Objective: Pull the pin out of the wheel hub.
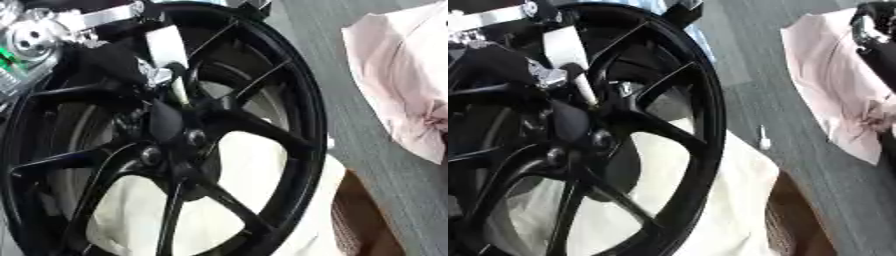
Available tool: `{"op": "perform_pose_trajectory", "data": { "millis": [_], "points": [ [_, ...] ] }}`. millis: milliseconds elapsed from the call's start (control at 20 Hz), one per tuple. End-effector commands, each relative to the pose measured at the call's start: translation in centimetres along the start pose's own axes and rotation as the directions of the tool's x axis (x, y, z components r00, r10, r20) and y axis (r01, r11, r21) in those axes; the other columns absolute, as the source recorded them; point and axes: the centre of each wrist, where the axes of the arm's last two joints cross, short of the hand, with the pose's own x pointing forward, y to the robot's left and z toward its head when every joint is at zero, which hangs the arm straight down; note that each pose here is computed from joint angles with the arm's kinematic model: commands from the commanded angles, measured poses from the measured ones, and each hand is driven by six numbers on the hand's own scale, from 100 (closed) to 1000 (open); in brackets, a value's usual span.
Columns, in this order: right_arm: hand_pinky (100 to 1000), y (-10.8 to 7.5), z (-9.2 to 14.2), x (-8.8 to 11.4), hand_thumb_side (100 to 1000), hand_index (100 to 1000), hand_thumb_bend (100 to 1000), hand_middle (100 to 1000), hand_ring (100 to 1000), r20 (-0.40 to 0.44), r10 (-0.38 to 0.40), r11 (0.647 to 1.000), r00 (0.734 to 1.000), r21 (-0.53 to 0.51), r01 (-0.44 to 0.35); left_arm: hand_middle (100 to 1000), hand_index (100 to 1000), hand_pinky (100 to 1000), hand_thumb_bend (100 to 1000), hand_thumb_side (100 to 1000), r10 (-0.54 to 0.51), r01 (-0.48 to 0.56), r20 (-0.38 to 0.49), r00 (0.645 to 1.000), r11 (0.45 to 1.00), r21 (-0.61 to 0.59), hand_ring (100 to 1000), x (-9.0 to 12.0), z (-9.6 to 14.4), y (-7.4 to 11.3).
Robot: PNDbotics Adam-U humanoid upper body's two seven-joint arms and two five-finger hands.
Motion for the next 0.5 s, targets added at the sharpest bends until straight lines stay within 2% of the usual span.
{"op": "perform_pose_trajectory", "data": {
  "millis": [50,500],
  "points": [
    [804,-0.8,-0.3,0.5,575,764,100,644,802,0.018,0.011,1.000,1.000,-0.017,-0.010,446,639,650,100,375,-0.017,0.017,-0.012,1.000,0.999,0.036,511,-0.2,0.9,1.2],
    [804,-0.8,-0.2,0.5,583,764,100,645,803,0.020,0.012,1.000,1.000,-0.021,-0.012,305,495,623,100,321,-0.028,0.028,-0.016,0.999,0.999,0.039,433,-0.5,2.6,1.3]
  ]
}}
